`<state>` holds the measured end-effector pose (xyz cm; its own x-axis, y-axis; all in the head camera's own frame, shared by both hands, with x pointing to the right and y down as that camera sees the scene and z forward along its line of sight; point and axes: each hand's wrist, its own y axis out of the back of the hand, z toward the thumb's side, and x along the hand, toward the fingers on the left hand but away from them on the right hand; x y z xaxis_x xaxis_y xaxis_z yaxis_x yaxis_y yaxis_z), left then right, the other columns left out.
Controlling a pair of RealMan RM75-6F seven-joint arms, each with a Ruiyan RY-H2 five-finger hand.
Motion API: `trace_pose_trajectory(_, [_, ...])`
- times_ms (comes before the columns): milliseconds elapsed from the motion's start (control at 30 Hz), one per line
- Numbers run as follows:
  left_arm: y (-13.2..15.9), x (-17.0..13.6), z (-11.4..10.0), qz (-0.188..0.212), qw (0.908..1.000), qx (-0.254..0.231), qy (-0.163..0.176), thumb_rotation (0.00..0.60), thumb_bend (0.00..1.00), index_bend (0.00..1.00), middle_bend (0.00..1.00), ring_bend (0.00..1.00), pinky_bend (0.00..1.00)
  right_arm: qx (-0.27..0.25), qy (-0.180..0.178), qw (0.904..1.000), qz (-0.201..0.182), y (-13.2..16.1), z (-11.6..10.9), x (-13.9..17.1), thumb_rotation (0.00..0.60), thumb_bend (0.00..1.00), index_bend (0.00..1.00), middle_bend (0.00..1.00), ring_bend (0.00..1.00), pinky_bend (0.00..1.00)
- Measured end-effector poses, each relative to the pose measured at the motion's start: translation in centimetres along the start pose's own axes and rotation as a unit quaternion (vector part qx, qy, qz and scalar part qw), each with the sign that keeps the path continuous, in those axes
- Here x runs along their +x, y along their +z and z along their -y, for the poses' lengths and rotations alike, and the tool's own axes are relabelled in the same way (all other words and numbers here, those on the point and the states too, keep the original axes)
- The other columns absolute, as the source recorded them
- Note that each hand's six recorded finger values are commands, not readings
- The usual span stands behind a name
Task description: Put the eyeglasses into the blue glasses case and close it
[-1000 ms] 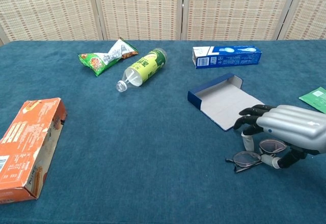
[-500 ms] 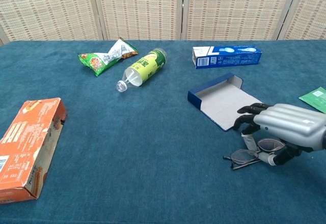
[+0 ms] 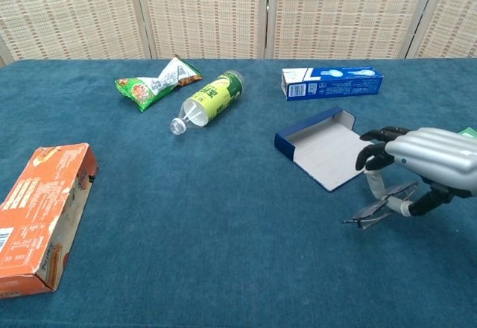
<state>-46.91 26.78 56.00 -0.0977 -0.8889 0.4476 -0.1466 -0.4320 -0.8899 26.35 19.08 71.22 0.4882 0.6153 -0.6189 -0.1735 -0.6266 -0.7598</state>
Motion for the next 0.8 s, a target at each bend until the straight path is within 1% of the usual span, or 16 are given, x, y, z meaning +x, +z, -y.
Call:
trace_pose_trajectory(233, [0.1, 0.1, 0.1, 0.001, 1.0, 0.0, -0.002, 0.6, 0.42, 0.09, 0.0, 0.0, 0.0, 0.004, -0.037, 0.9992, 0.015, -1.0, -2.8, -1.1, 0.6, 0.51, 0.65, 0.25, 0.01, 0.03])
trace_pose_trajectory(367, [0.0, 0.1, 0.2, 0.001, 1.0, 0.0, -0.002, 0.6, 0.42, 0.09, 0.0, 0.0, 0.0, 0.012, -0.05, 0.9983, 0.028, -1.7, -4.2, -2.7, 0.6, 0.51, 0.65, 0.25, 0.01, 0.03])
trace_pose_trajectory(567, [-0.3, 0.0, 0.1, -0.003, 1.0, 0.0, -0.002, 0.6, 0.42, 0.09, 0.0, 0.0, 0.0, 0.024, -0.052, 0.9975, 0.04, -2.3, -4.6, -5.1, 0.6, 0.51, 0.65, 0.24, 0.01, 0.03])
trace_pose_trajectory(800, [-0.7, -0.2, 0.2, -0.009, 0.9999, -0.001, -0.004, 0.6, 0.42, 0.09, 0.0, 0.0, 0.0, 0.024, -0.056, 0.9966, 0.054, -2.3, -4.4, -7.8, 0.6, 0.51, 0.64, 0.21, 0.01, 0.03])
